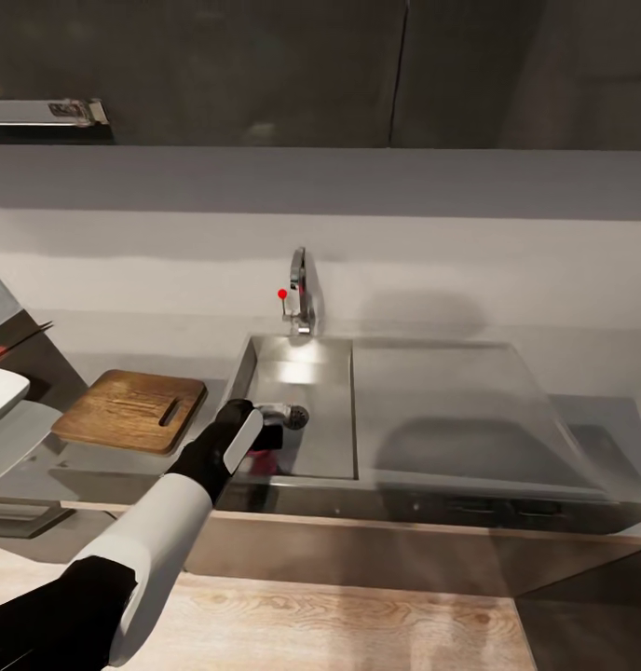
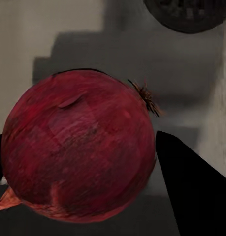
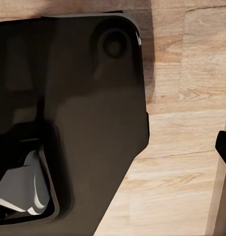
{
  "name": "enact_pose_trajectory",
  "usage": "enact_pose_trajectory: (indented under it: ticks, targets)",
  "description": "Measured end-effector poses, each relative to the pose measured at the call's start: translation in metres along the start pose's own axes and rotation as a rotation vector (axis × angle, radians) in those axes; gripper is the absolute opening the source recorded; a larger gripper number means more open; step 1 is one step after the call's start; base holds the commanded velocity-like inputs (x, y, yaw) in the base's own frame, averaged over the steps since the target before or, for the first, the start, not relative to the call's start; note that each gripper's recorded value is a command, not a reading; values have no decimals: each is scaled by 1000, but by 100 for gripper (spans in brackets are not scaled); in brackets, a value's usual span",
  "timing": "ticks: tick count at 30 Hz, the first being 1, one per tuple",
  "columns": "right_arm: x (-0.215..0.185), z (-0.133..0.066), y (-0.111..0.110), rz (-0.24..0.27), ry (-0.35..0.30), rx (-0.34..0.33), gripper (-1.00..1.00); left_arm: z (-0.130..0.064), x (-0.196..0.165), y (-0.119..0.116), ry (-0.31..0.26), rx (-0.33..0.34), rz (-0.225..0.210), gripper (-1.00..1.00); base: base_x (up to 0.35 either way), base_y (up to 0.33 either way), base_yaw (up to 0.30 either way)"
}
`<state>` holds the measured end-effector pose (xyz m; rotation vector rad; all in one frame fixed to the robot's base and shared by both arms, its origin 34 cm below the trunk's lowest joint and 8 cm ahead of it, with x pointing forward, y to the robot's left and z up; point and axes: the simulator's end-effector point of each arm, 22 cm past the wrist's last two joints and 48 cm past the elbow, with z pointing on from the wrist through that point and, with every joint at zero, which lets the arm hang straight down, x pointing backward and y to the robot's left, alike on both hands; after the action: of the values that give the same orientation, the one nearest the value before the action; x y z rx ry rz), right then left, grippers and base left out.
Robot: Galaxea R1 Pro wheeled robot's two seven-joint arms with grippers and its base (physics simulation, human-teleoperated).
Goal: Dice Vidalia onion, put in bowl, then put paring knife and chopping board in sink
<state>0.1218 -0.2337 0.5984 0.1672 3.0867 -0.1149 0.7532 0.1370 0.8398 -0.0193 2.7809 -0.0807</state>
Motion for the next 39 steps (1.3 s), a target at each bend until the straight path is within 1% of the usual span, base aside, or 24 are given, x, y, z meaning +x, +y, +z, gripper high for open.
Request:
enact_pose_trajectory:
  ticks: [2,5,8,9,11,14,15,20,23,28,35,39]
  targets:
    - [-1,0,0,0,-3,0,100,-13,-17,-5,-39,14,5,-100,0,0,0]
    - [-3,0,0,1,-8,-1,100,-35,-34,-12,-68,35,27,-100,0,0,0]
    - [-5,0,0,1,-12,-1,100,-64,-62,-20,-144,57,39,-100,0,0,0]
    - [-5,0,0,1,-14,-1,100,-69,-67,-21,-159,60,40,-100,0,0,0]
    - [-7,0,0,1,-17,-1,100,-88,-83,-26,-214,74,45,-100,0,0,0]
    - [-9,0,0,1,-22,-1,100,-104,-96,-30,-259,84,48,-100,0,0,0]
    - [-9,0,0,1,-24,-1,100,-115,-104,-32,-290,92,50,-100,0,0,0]
    - [-13,0,-1,2,-32,-1,100,-131,-115,-34,-332,98,52,-100,0,5,0]
    - [-15,1,-1,2,-38,-2,100,-140,-121,-35,-354,102,53,-100,0,172,0]
    - [-17,0,-1,3,-44,-3,100,-156,-129,-38,-391,109,54,-100,0,280,0]
    - [-23,1,-3,5,-57,0,100,-188,-144,-42,-470,128,55,-100,0,300,0]
    - [-26,1,-4,5,-65,1,100,-202,-150,-44,-503,135,56,-100,0,302,0]
